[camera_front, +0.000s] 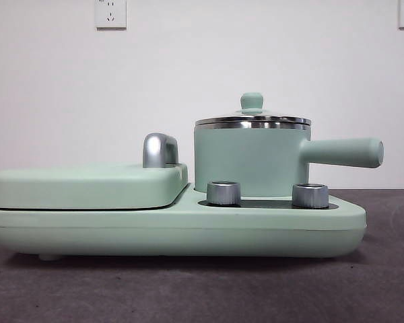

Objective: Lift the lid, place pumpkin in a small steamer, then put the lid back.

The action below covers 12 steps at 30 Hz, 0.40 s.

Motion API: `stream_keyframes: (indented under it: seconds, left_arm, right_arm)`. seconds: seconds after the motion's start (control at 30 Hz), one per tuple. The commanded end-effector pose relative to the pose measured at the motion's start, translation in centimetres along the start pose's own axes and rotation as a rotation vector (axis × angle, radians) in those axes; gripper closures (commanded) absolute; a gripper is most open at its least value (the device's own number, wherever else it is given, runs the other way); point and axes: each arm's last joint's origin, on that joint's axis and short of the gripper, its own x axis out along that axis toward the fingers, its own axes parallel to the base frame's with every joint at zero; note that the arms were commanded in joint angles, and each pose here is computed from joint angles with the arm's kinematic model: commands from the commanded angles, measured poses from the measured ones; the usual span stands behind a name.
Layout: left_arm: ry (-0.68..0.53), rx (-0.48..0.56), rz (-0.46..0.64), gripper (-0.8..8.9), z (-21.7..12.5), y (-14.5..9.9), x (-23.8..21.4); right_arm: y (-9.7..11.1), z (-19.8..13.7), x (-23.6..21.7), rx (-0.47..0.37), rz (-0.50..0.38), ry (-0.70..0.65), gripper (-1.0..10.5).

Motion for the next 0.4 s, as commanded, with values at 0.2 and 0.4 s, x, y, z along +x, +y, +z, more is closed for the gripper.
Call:
stream_keyframes:
  seconds: [0.2,0.4]
  left_arm:
    - [0.021,-0.008,0.009,7.85,-0.7,0.1,0.2]
    - [0.021,-0.008,0.009,7.85,-0.7,0.1,0.2]
  right_arm:
    - [-2.6,-5.8,-2.9,-0.139,-0.328,-0.204,9.3]
    - [-4.5,-11.4,-4.4,-0.165,-0.513,-0.026,9.3]
